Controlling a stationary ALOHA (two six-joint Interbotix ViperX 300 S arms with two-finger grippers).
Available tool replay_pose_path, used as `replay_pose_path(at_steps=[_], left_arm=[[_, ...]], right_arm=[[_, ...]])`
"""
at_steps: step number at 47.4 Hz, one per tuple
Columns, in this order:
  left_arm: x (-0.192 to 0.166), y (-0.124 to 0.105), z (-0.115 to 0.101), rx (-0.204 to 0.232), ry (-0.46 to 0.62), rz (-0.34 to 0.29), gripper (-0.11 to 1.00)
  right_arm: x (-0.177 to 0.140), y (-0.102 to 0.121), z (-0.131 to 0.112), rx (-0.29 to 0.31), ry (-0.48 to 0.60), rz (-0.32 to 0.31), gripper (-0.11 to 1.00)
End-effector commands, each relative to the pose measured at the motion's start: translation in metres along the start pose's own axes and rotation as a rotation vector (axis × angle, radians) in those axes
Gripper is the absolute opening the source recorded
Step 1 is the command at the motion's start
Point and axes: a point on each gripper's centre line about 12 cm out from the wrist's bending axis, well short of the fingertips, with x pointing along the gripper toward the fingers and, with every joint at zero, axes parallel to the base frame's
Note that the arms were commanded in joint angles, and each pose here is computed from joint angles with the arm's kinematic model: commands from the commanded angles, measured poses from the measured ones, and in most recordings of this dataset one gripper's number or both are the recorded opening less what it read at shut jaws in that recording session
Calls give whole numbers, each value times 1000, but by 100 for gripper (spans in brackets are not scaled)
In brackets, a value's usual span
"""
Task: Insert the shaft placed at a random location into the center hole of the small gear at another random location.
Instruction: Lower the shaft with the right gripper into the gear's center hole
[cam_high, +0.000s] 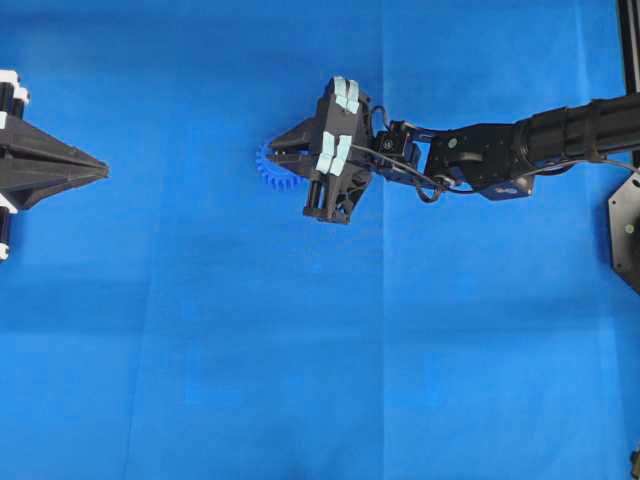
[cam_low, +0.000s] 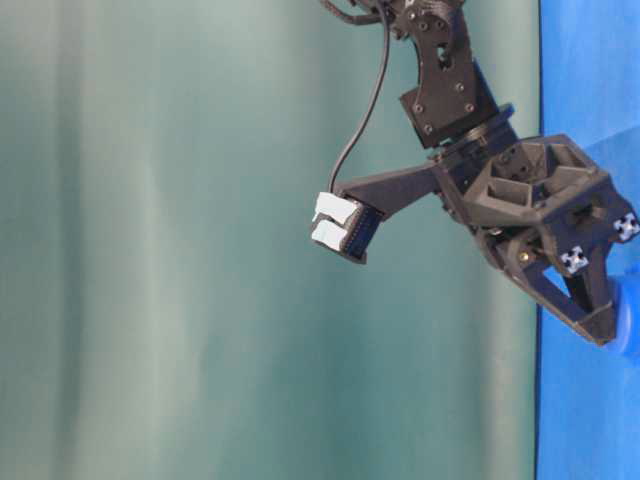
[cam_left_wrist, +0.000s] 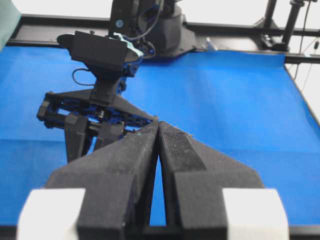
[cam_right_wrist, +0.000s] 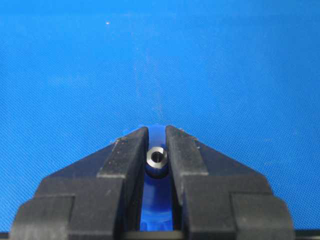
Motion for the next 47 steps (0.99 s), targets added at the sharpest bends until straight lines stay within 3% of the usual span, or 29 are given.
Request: replay_pose_path(at_steps=[1, 19, 23, 31, 34, 47], left_arm=[[2, -1, 4, 1, -15, -3, 0], [1, -1, 5, 1, -15, -3, 0], [2, 0, 4, 0, -11, -2, 0], [2, 0, 3, 0, -8, -2, 0], [2, 0, 3, 0, -6, -2, 0], [2, 0, 3, 0, -8, -2, 0]], right_arm=[[0, 1, 15, 3, -46, 1, 2], [0, 1, 16, 5, -44, 2, 7], [0, 1, 16, 6, -44, 2, 21], [-3, 0, 20, 26, -45, -3, 66], [-5, 1, 25, 26, -53, -2, 75], [-31, 4, 63, 28, -116, 13, 70]])
